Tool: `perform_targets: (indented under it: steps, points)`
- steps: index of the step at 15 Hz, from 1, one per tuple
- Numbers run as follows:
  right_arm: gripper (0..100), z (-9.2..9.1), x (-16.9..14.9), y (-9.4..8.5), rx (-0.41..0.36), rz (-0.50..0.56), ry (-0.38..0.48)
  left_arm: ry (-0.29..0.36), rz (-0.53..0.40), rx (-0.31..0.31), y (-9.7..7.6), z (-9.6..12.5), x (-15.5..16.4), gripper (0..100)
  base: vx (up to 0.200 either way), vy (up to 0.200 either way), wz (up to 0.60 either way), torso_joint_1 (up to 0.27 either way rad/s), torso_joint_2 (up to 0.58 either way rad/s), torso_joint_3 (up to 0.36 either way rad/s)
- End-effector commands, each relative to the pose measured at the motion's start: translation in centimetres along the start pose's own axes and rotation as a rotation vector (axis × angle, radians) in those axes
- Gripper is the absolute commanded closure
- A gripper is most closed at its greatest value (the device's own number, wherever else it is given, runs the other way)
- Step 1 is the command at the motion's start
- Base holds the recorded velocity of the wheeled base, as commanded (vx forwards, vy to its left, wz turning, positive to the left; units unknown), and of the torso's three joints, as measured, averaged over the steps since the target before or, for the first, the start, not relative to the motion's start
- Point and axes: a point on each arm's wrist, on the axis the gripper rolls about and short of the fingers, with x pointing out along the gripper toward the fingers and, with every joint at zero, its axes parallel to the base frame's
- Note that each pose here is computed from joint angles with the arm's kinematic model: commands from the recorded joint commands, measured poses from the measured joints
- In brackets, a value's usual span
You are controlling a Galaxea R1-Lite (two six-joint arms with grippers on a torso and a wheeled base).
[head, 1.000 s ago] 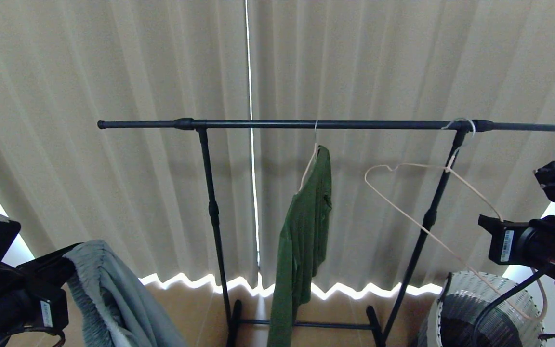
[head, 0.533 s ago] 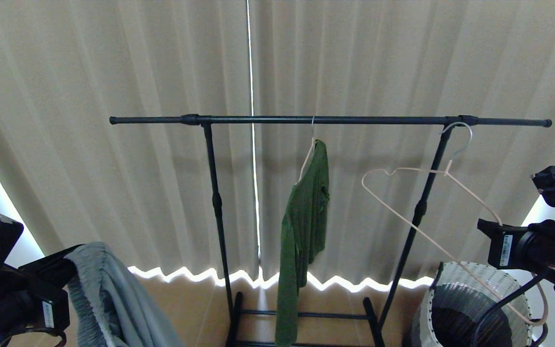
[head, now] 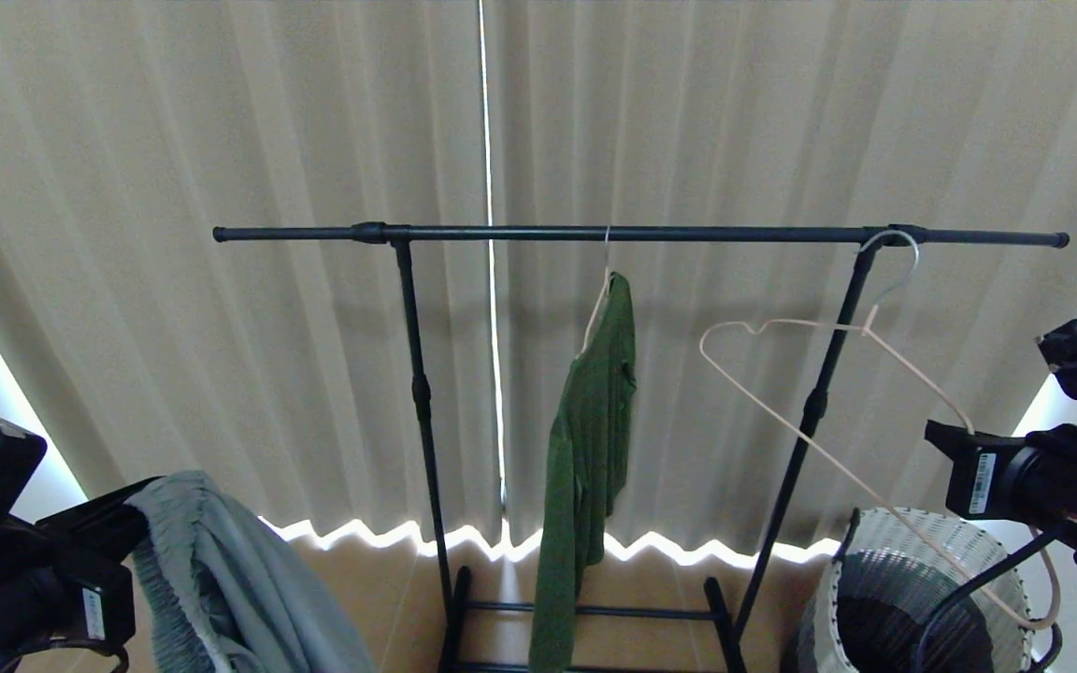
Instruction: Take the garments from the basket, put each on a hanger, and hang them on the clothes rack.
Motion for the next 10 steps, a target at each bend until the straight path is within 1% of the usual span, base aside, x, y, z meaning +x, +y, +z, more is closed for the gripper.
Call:
perform_targets:
  steps: [1,3,4,5,7,8,9,10]
  points:
    - [100,-0.2,-0.1,0.1,0.0,0.011,-0.012,0.017,-0.005,0.014,-0.1,-0.3,0.1,100,0.0,0.0,0.0,0.0,0.0,0.0]
    - [100,-0.2,-0.2,0.7,0.004,0.047,-0.034,0.022,-0.005,0.046,-0.1,-0.3,0.2,100,0.0,0.0,0.0,0.0,0.0,0.0]
    - [100,-0.2,-0.3,0.9,0.002,0.061,-0.034,0.022,-0.004,0.052,-0.1,-0.2,0.3,100,0.0,0.0,0.0,0.0,0.0,0.0]
    - [100,-0.3,-0.6,1.5,-0.004,0.097,-0.046,0.017,0.006,0.055,0.1,0.4,0.7,100,0.0,0.0,0.0,0.0,0.0,0.0]
    - [100,0.1,-0.9,2.5,0.013,0.158,-0.097,0.023,0.026,0.053,0.4,2.0,2.3,100,0.0,0.0,0.0,0.0,0.0,0.0]
    - [100,0.2,-1.2,3.4,0.023,0.22,-0.112,0.041,0.037,0.053,0.5,2.7,3.4,100,0.0,0.0,0.0,0.0,0.0,0.0]
    - [100,0.3,-1.7,4.2,0.04,0.308,-0.125,0.047,0.039,0.052,0.3,3.7,4.8,100,0.0,0.0,0.0,0.0,0.0,0.0]
    - [100,0.3,-1.9,4.5,0.05,0.339,-0.126,0.047,0.035,0.049,0.2,4.1,5.4,100,0.0,0.0,0.0,0.0,0.0,0.0]
